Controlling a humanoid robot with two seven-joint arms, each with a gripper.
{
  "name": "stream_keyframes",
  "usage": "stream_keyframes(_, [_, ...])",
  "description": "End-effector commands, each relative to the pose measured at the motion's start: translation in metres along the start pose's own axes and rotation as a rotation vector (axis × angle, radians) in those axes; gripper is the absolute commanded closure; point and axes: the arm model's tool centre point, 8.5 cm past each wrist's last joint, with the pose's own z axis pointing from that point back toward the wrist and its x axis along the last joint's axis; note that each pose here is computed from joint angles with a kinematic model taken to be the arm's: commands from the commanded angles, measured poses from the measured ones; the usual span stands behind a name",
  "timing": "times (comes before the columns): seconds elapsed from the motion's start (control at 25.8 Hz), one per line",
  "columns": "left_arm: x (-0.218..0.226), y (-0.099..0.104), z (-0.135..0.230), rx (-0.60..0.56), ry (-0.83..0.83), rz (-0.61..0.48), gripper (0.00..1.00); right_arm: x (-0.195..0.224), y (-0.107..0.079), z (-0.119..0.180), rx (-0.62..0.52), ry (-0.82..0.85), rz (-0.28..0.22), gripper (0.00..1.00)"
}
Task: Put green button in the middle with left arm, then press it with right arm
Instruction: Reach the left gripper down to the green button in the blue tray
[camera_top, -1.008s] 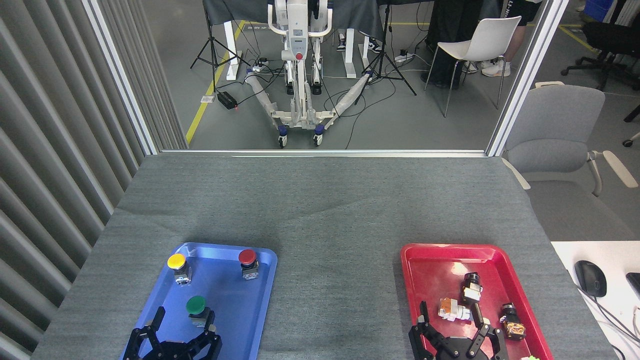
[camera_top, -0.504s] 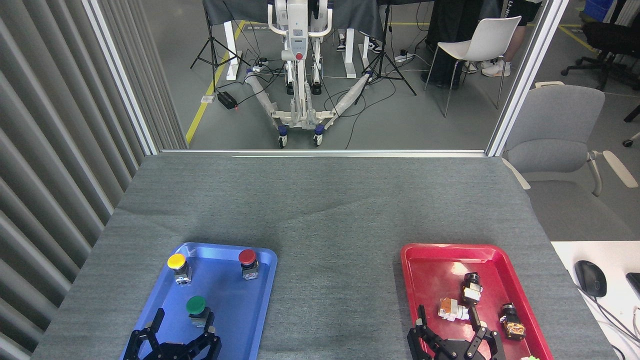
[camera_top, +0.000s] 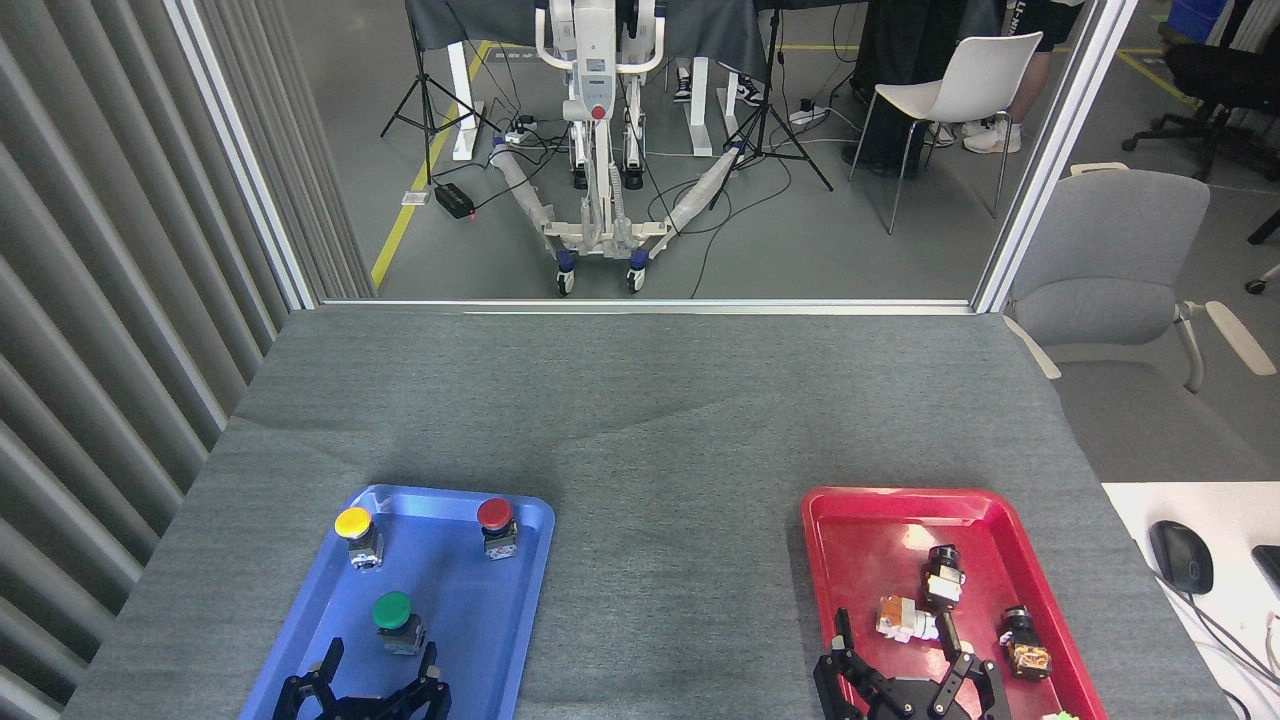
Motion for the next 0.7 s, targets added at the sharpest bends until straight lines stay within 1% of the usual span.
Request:
stream_keyframes(0.0, [-0.003, -0.008, -0.007, -0.025, 0.028, 0.0, 0.0, 0.0, 0.0, 0.0, 0.0, 0.0, 0.0, 0.0])
stream_keyframes(0.23, [-0.004, -0.012, -0.023, -0.042, 0.032, 0.001, 0.01, 0.0, 0.0, 0.0, 0.002, 0.001, -0.002, 0.0])
stream_keyframes(0.31, [-0.004, -0.012, -0.025, -0.042, 0.032, 0.0, 0.03, 0.0, 0.0, 0.0, 0.002, 0.001, 0.0, 0.0])
stream_keyframes(0.47, [-0.005, -0.008, -0.029, -0.033, 0.03, -0.005, 0.15, 0.0, 0.001, 0.001, 0.003, 0.002, 0.0, 0.0])
stream_keyframes(0.54, [-0.005, -0.007, -0.031, -0.03, 0.03, -0.005, 0.19, 0.0, 0.001, 0.001, 0.002, 0.002, -0.001, 0.0])
stream_keyframes(0.58, [-0.005, -0.006, -0.032, -0.028, 0.03, -0.004, 0.24, 0.0, 0.001, 0.001, 0.002, 0.002, -0.001, 0.0])
stream_keyframes(0.66, [-0.005, -0.008, -0.033, -0.036, 0.032, -0.002, 0.38, -0.001, 0.001, 0.001, 0.002, 0.003, 0.0, 0.0])
